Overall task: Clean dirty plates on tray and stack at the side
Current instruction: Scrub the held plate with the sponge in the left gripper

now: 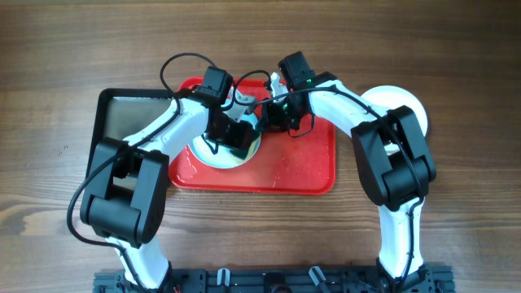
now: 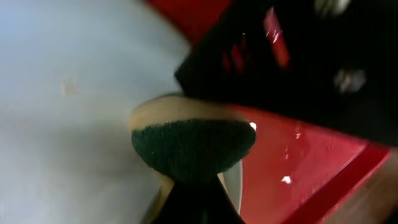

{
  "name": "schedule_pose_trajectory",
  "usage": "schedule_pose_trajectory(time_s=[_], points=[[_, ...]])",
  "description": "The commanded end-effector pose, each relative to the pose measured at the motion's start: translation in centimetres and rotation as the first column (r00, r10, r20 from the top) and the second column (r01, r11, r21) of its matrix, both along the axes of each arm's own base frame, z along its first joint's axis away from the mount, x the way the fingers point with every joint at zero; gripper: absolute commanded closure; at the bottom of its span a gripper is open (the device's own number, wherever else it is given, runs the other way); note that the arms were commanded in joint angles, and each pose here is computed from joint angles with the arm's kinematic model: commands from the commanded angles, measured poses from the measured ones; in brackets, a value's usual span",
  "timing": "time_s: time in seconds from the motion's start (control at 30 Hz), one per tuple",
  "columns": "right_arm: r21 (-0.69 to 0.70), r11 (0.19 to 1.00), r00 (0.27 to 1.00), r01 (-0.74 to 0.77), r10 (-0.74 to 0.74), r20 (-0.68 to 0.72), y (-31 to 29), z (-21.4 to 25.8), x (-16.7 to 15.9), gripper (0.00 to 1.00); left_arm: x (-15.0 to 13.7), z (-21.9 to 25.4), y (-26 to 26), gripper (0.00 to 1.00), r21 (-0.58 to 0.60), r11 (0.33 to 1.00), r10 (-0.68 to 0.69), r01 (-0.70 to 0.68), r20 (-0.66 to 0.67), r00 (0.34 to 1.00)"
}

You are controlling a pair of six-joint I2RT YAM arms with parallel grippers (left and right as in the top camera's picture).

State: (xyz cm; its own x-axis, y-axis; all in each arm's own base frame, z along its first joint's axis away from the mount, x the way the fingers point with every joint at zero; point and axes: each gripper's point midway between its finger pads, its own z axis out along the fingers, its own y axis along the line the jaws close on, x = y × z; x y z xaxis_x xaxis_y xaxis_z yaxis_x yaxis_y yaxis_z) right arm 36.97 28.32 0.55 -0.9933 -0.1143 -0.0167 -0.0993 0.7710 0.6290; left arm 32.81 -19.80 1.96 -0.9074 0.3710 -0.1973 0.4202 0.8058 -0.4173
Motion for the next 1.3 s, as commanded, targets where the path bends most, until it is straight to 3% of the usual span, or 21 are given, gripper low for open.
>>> schedule_pose_trajectory(time_s=[0.0, 0.1, 0.17, 0.3, 0.37, 0.4, 0.47, 0.53, 0.57, 0.67, 0.8, 0.87, 0.97, 1.03, 1.1, 1.23, 1.27], points=[[0.026, 0.999, 0.998, -0.019, 0.021, -0.056, 0.7, -1.2, -1.1, 0.96, 2.9, -1.7, 1.2, 0.96, 0.104, 0.978, 0.176, -0.183, 0.074, 0.982], [0.025, 0.999, 0.998, -0.021, 0.023, -0.054, 0.7, -1.2, -1.1, 0.96, 7.5, -1.9, 7.4, 0.96, 0.319, 0.796, 0.409, -0.514, 0.341, 0.846], [0.025, 0.999, 0.998, -0.022, 0.024, -0.053, 0.7, -1.2, -1.1, 0.96, 8.4, -1.2, 10.7, 0.96, 0.394, 0.679, 0.435, -0.62, 0.464, 0.772], [0.026, 0.999, 0.998, -0.025, 0.026, -0.051, 0.7, -1.2, -1.1, 0.96, 8.3, -0.6, 15.2, 0.96, 0.468, 0.551, 0.457, -0.691, 0.524, 0.719], [0.026, 0.999, 0.998, -0.025, 0.026, -0.051, 0.7, -1.2, -1.1, 0.95, 7.4, -1.3, 15.7, 0.96, 0.484, 0.567, 0.483, -0.667, 0.461, 0.745], [0.026, 0.999, 0.998, -0.025, 0.026, -0.051, 0.7, -1.2, -1.1, 0.96, 6.5, -2.0, 15.3, 0.96, 0.486, 0.611, 0.491, -0.625, 0.388, 0.78], [0.026, 0.999, 0.998, -0.024, 0.025, -0.051, 0.7, -1.2, -1.1, 0.95, 3.9, -3.3, 12.2, 0.96, 0.419, 0.788, 0.431, -0.451, 0.149, 0.89], [0.026, 0.999, 0.998, -0.024, 0.026, -0.051, 0.7, -1.2, -1.1, 0.96, 0.5, -2.9, 7.3, 0.96, 0.204, 0.957, 0.226, -0.207, -0.077, 0.971], [0.026, 0.999, 0.998, -0.025, 0.026, -0.051, 0.7, -1.2, -1.1, 0.96, -1.3, -1.8, 4.6, 0.96, 0.036, 0.997, 0.072, -0.067, -0.143, 0.987], [0.026, 0.999, 0.998, -0.024, 0.026, -0.051, 0.7, -1.2, -1.1, 0.96, -3.0, -0.2, 2.3, 0.96, -0.141, 0.989, -0.055, 0.031, -0.172, 0.984], [0.026, 0.999, 0.998, -0.024, 0.025, -0.052, 0.7, -1.2, -1.1, 0.96, -0.8, -0.1, 1.8, 0.96, -0.164, 0.986, -0.052, 0.04, -0.074, 0.996], [0.026, 0.999, 0.998, -0.024, 0.025, -0.052, 0.7, -1.2, -1.1, 0.96, 1.5, -0.4, 2.1, 0.96, -0.129, 0.992, -0.01, 0.011, 0.011, 1.0], [0.026, 0.999, 0.998, -0.024, 0.026, -0.052, 0.7, -1.2, -1.1, 0.96, 6.5, -1.4, 5.1, 0.96, 0.052, 0.979, 0.184, -0.195, 0.166, 0.969], [0.026, 0.999, 0.998, -0.024, 0.026, -0.052, 0.7, -1.2, -1.1, 0.96, 8.7, -1.7, 8.1, 0.96, 0.175, 0.923, 0.29, -0.342, 0.266, 0.919], [0.025, 0.999, 0.998, -0.024, 0.025, -0.052, 0.7, -1.2, -1.1, 0.96, 9.5, -1.8, 12.1, 0.96, 0.314, 0.802, 0.396, -0.508, 0.358, 0.846], [0.025, 0.999, 0.998, -0.024, 0.026, -0.052, 0.7, -1.2, -1.1, 0.96, 6.3, -1.7, 17.7, 0.96, 0.509, 0.522, 0.545, -0.684, 0.418, 0.727], [0.025, 0.999, 0.998, -0.024, 0.025, -0.052, 0.7, -1.2, -1.1, 0.96, 5.2, -1.9, 18.0, 0.96, 0.542, 0.51, 0.546, -0.667, 0.395, 0.739]])
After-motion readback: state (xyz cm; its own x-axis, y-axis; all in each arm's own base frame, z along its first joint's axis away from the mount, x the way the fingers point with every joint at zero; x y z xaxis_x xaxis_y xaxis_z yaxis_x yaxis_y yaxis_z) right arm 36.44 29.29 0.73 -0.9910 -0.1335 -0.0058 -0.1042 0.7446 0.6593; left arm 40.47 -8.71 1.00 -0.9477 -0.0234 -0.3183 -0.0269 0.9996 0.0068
